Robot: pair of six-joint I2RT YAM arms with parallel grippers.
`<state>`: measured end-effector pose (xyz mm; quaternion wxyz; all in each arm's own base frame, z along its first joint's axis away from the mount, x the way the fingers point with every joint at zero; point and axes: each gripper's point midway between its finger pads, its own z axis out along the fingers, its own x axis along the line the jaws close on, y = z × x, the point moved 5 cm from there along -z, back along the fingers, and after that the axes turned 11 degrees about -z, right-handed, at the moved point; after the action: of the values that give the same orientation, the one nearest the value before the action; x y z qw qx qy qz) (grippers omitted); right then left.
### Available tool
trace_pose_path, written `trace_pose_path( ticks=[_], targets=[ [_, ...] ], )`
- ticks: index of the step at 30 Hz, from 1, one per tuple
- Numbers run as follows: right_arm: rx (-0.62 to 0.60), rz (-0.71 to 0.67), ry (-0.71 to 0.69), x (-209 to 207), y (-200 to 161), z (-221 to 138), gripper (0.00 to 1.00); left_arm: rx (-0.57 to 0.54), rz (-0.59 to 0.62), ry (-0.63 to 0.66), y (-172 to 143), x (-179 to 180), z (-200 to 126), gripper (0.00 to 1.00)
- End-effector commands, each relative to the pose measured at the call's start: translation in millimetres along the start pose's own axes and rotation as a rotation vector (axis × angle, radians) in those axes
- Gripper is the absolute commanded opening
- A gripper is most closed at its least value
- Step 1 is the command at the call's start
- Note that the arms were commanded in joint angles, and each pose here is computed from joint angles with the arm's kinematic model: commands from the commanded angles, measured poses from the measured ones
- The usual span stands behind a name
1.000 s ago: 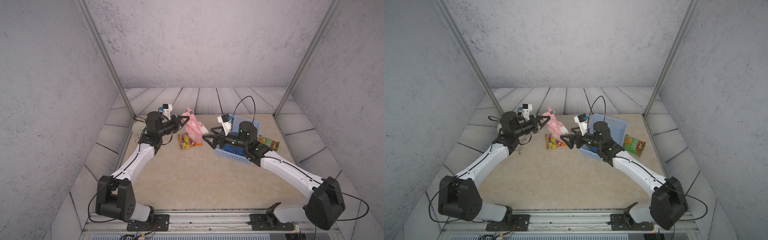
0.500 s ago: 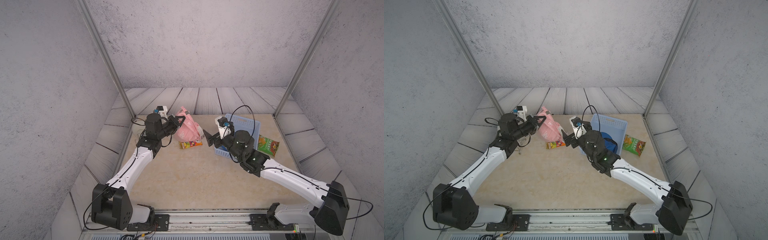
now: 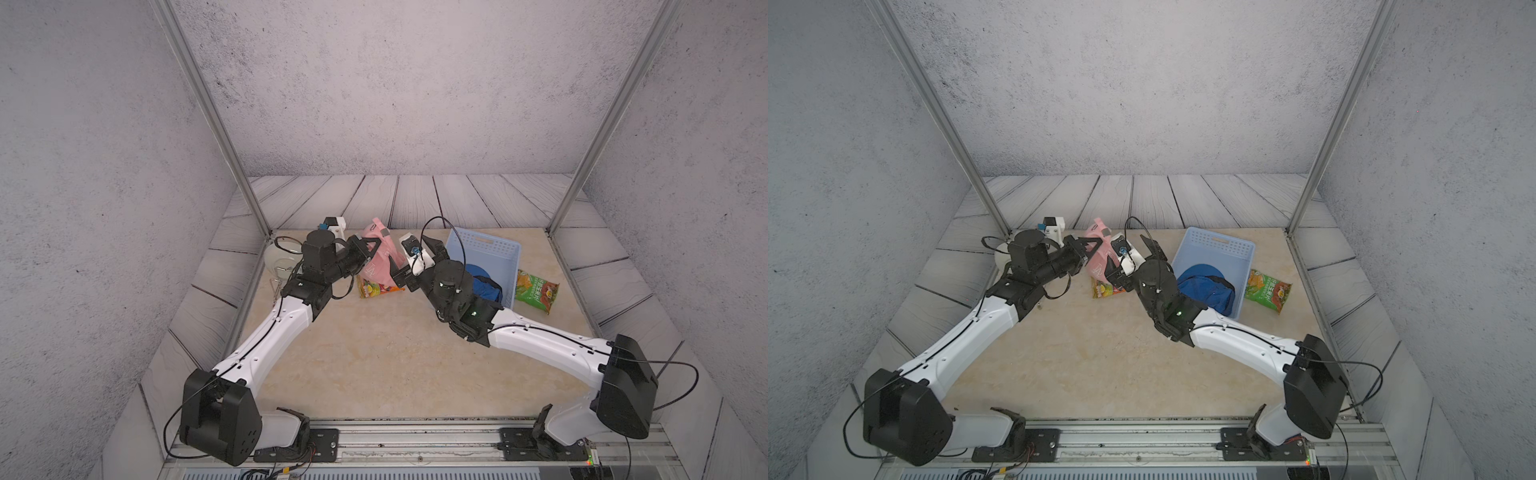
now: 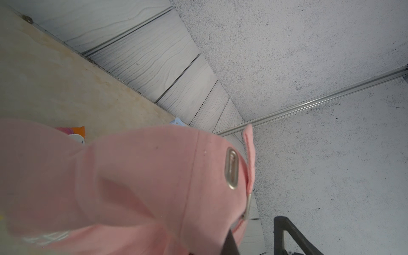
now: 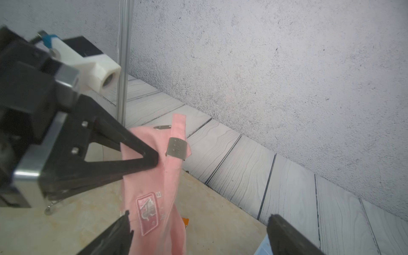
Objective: Turn the baseball cap inside out
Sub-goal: Turn over the baseball cap.
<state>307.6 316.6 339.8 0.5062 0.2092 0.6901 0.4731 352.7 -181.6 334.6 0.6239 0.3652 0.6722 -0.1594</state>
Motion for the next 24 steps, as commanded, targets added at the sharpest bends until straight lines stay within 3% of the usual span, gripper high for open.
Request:
trace_pose_path(
  ticks=[1, 14, 24],
  targets=[
    [0.021, -0.033, -0.091, -8, 1, 7, 0.98, -0.022, 0.028, -0.059, 2, -25, -10, 0.00],
    [0.168, -0.159, -0.114, 6, -48, 6, 0.69, -0.025, 0.039, -0.077, 3, -37, -15, 0.00],
    [0.221, -0.158, -0.108, 18, -71, 9, 0.61, 0.003, 0.047, -0.107, 1, -46, -15, 0.00]
  ],
)
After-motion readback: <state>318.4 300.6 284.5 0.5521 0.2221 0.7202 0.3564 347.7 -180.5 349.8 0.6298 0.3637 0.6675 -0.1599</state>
